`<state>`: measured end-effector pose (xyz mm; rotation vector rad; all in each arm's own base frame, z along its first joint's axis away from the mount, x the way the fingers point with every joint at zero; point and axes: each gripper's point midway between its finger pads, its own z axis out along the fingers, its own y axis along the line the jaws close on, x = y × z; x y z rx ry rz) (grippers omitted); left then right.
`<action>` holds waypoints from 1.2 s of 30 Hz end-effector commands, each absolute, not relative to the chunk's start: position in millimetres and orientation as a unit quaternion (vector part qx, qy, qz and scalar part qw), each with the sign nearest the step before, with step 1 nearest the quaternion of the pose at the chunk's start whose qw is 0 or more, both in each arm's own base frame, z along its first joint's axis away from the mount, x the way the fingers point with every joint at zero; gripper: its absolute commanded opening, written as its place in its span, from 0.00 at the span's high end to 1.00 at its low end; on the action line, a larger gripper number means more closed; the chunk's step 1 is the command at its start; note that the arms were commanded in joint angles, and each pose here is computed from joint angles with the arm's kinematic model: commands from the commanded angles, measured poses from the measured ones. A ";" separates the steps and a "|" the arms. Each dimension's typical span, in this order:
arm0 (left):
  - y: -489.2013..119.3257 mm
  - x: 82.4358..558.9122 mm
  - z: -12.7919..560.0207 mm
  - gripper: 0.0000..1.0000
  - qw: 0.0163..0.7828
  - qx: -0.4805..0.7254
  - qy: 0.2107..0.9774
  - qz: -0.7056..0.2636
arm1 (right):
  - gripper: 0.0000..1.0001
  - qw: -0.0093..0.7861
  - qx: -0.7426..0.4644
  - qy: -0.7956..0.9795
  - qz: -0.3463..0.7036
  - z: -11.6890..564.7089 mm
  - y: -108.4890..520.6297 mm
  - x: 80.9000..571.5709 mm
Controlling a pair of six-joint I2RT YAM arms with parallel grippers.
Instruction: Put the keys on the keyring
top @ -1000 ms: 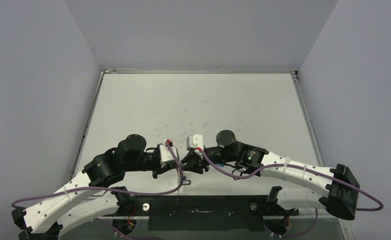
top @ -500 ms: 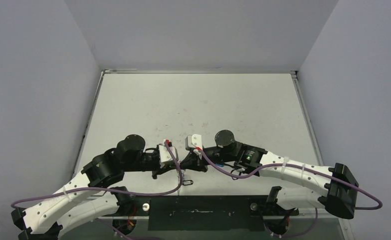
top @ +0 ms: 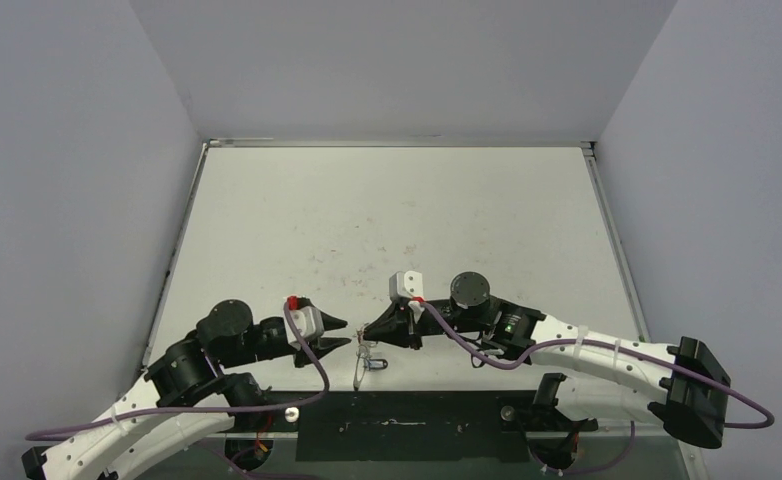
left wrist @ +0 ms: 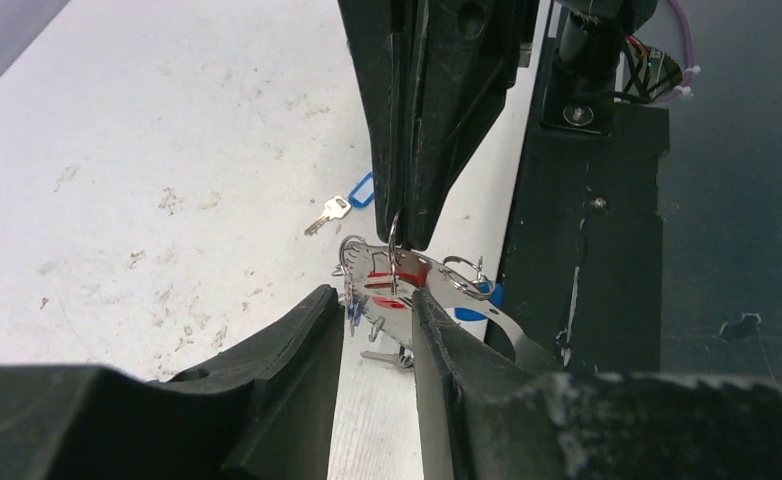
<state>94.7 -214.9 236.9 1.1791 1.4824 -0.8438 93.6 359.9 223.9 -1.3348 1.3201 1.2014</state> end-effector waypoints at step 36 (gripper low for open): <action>-215.2 98.4 249.0 0.90 0.539 0.448 0.611 -0.369 | 1.00 0.512 -0.487 0.466 0.532 286.2 363.5 91.5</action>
